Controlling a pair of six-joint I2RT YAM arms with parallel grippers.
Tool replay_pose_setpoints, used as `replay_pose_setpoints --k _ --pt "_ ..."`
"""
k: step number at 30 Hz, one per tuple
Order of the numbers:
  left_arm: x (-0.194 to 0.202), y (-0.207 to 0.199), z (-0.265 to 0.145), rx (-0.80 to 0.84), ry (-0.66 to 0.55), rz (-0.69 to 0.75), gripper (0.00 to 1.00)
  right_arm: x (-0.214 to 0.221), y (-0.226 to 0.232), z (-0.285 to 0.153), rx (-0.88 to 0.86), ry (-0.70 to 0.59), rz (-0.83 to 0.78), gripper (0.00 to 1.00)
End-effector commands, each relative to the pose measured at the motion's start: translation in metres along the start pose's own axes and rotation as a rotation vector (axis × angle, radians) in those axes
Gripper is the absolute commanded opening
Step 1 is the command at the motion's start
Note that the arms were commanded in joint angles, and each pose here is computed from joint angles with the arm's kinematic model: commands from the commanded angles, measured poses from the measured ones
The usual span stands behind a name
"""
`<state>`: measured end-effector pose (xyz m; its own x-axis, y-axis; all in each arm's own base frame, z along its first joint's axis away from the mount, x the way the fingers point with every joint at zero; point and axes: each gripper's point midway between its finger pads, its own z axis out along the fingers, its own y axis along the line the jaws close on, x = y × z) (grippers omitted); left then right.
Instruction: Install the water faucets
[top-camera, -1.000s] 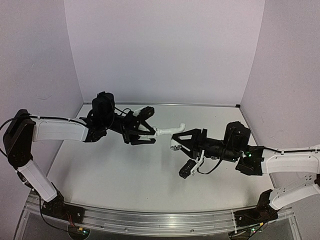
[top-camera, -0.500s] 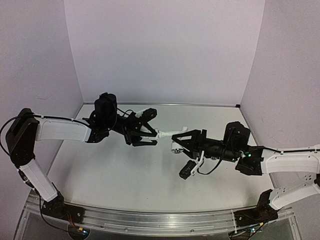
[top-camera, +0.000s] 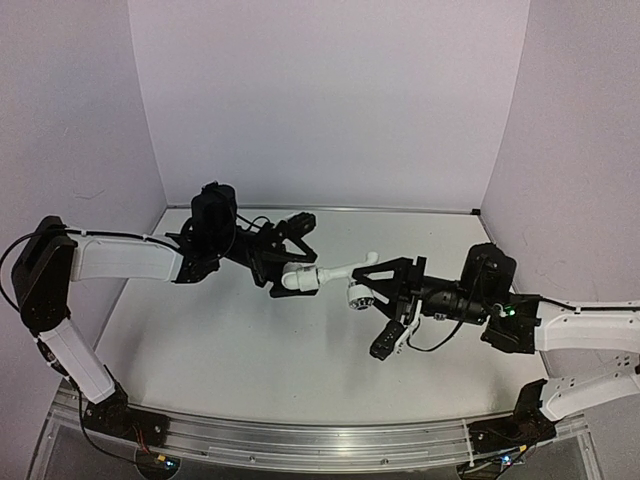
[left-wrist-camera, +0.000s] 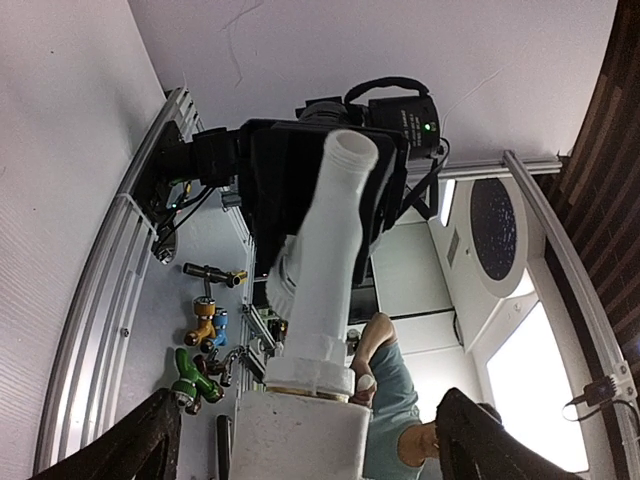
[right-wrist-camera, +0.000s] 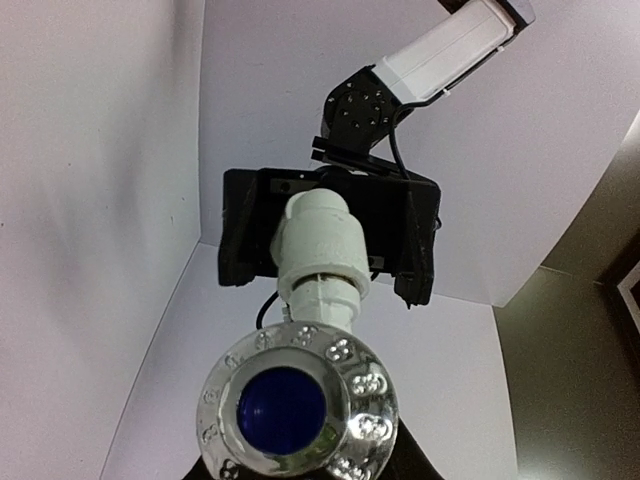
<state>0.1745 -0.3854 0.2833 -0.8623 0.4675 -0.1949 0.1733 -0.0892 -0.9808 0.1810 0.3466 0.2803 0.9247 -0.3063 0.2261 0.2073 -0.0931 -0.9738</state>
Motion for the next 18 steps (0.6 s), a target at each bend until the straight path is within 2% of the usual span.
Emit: replay_pose_setpoints --k 1,5,9,11,15,16,18 --pt "-0.022 -0.027 -0.025 -0.034 -0.129 0.120 0.99 0.003 -0.035 -0.010 0.092 0.004 0.140 0.00" --pt "-0.042 -0.027 -0.073 -0.180 -0.321 0.127 1.00 0.020 -0.050 -0.013 0.105 0.068 0.462 0.00" --pt "-0.050 -0.030 -0.101 -0.300 -0.436 0.156 1.00 0.041 -0.051 -0.010 0.109 0.167 0.782 0.00" --pt "-0.055 -0.027 -0.106 -0.318 -0.461 0.147 1.00 0.041 -0.041 -0.007 0.076 0.179 0.841 0.00" --pt "-0.063 0.006 -0.115 -0.392 -0.485 0.045 1.00 0.042 -0.010 0.003 -0.002 0.226 0.874 0.00" --pt "-0.064 0.014 -0.119 -0.411 -0.491 0.030 1.00 0.045 -0.007 0.004 -0.007 0.244 0.887 0.02" --pt "-0.064 0.028 -0.125 -0.459 -0.505 0.014 1.00 0.049 -0.004 0.006 -0.014 0.268 0.925 0.19"
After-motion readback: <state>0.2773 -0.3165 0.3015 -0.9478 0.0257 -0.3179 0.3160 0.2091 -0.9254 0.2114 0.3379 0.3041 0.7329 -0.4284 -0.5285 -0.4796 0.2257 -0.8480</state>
